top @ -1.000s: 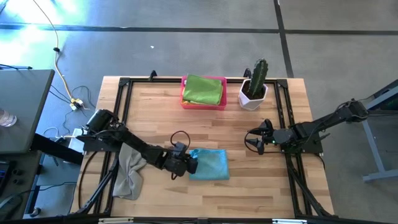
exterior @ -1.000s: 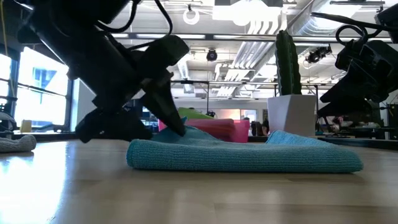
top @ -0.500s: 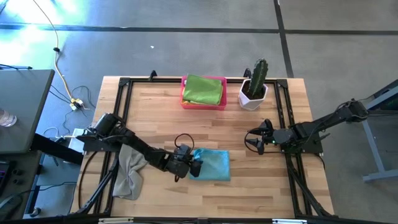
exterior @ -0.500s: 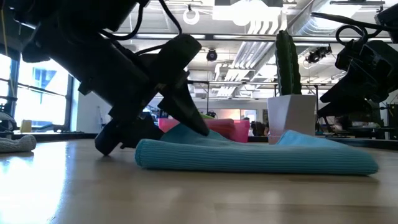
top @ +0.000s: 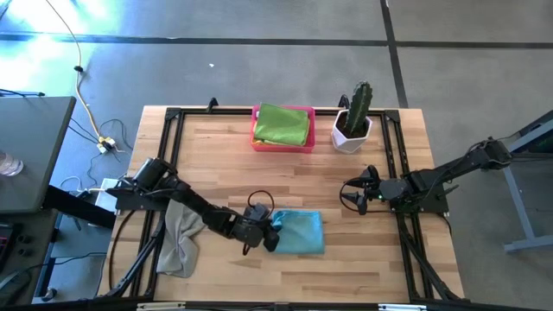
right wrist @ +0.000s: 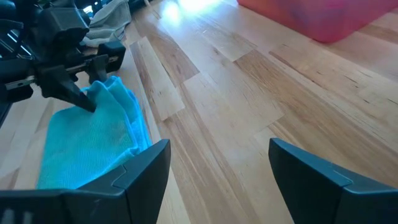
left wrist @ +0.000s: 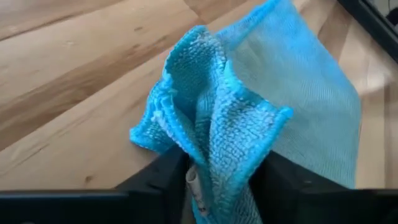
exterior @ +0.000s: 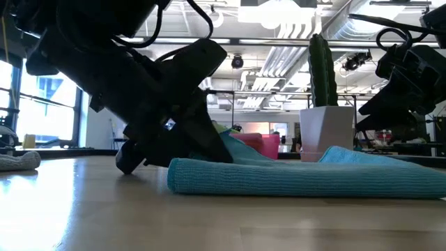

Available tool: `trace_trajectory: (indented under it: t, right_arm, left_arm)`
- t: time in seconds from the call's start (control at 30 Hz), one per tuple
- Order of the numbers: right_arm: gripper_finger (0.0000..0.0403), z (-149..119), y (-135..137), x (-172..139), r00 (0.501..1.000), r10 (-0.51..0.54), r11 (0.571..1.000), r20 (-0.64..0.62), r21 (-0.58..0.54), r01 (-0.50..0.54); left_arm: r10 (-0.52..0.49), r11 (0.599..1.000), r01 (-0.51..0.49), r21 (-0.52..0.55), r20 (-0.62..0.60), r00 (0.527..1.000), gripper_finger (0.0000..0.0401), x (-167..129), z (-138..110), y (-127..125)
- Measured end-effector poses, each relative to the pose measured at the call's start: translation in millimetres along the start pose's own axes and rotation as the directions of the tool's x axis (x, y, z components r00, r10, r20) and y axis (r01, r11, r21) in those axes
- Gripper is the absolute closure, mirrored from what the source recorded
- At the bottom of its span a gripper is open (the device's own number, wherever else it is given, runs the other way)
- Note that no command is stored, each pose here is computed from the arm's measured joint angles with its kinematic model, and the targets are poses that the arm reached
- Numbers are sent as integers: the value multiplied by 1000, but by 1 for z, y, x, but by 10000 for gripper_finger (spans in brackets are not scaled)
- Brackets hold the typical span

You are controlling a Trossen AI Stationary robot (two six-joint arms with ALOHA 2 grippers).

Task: Fold microfiber towels
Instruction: Put the blue microfiber cloth into the pink bin

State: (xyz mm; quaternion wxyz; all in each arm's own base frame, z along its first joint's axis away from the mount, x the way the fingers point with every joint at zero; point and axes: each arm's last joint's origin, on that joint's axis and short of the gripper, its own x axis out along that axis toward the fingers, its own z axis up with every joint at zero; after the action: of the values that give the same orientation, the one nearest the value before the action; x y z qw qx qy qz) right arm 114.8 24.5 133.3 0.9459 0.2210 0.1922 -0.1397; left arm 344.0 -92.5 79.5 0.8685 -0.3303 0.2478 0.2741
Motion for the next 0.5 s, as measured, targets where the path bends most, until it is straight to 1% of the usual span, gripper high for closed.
trace_trajectory:
  t: [0.17, 0.27, 0.3, 0.37, 0.5]
  right_arm:
    - [139, 0, 0, 0, 1000, 0, 1000, 0, 0, 0]
    - [139, 0, 0, 0, 1000, 0, 1000, 0, 0, 0]
    - [139, 0, 0, 0, 1000, 0, 1000, 0, 0, 0]
    - [139, 0, 0, 0, 1000, 0, 1000, 0, 0, 0]
    - [139, 0, 0, 0, 1000, 0, 1000, 0, 0, 0]
  left_arm:
    - [-22, 999, 22, 30, -10, 1000, 342, 1, 1, -2]
    - [-31, 996, 32, 78, -5, 999, 386, 2, 4, -7]
    - [-37, 994, 37, 100, -3, 999, 392, 3, 5, -10]
    - [-58, 986, 58, 154, -5, 998, 392, 6, 10, -16]
    - [-111, 966, 112, 233, -15, 994, 393, 11, 28, -29]
